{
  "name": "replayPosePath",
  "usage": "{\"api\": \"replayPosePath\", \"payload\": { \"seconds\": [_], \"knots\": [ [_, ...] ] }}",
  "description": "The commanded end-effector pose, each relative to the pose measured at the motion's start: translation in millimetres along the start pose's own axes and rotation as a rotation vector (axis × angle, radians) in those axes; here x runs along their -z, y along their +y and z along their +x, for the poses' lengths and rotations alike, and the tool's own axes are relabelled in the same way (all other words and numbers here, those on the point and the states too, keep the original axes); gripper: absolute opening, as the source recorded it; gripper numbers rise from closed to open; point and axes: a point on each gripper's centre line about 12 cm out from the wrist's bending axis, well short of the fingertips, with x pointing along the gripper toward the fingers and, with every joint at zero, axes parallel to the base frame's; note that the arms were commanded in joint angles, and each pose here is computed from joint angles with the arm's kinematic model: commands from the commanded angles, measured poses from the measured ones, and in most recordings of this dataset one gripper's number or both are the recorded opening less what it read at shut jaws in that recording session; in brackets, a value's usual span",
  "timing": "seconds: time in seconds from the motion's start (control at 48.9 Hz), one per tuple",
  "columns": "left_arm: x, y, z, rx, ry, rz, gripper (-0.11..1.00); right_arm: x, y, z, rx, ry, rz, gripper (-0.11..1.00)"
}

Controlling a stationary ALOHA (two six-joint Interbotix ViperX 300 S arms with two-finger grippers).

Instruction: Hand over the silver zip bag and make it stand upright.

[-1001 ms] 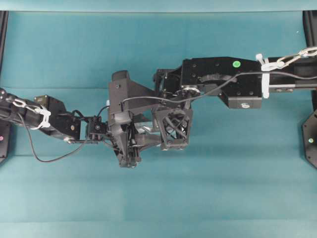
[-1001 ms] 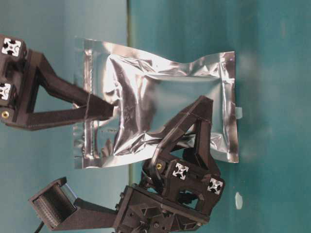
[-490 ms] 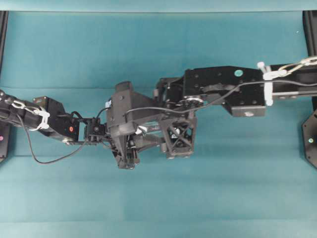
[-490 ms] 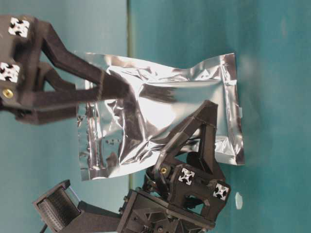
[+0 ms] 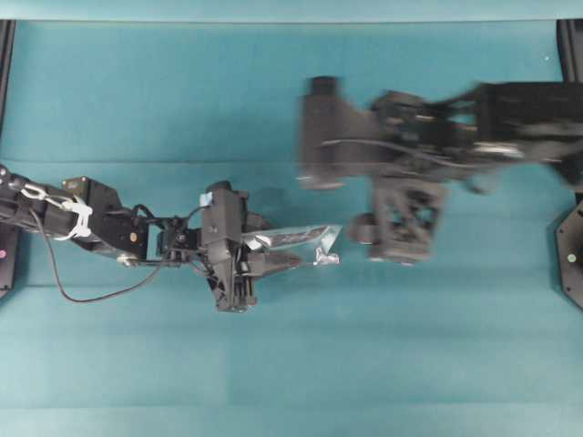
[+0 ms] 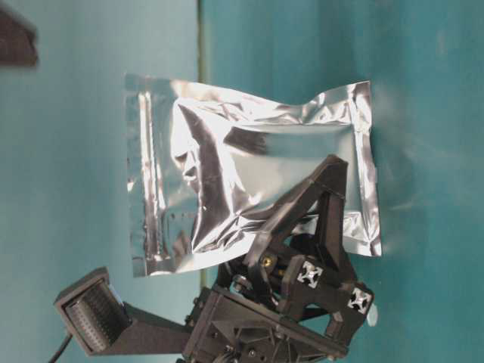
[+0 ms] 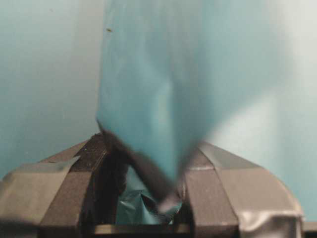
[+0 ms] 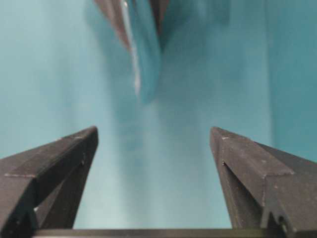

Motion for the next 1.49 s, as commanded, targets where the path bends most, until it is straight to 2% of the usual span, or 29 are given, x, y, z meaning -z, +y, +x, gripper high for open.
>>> {"api": "replayPosePath", "payload": {
  "seconds": [0.0,0.245,0.429,0.613,1.471],
  "knots": [
    [-2.4,-6.0,-0.4,0.014,0.0,0.011,0.28,14.6,6.0,-17.4,-0.02,-0.087,0.025,0.91],
    [-4.7,-5.6,-2.5,0.013,-0.005,0.011,0.28,57.8,17.3,-34.9,-0.113,-0.37,0.093,0.91],
    [-4.4,-5.5,-3.0,0.013,-0.002,0.011,0.28,82.9,16.5,-40.1,-0.163,-0.51,0.128,0.89],
    [-4.0,-4.9,-3.7,0.011,0.006,0.01,0.28,95.4,14.6,-36.0,-0.17,-0.504,0.159,0.87],
    [-4.5,-3.7,-3.9,0.008,0.005,0.009,0.28,99.7,14.0,-31.7,-0.169,-0.496,0.161,0.87]
  ]
}}
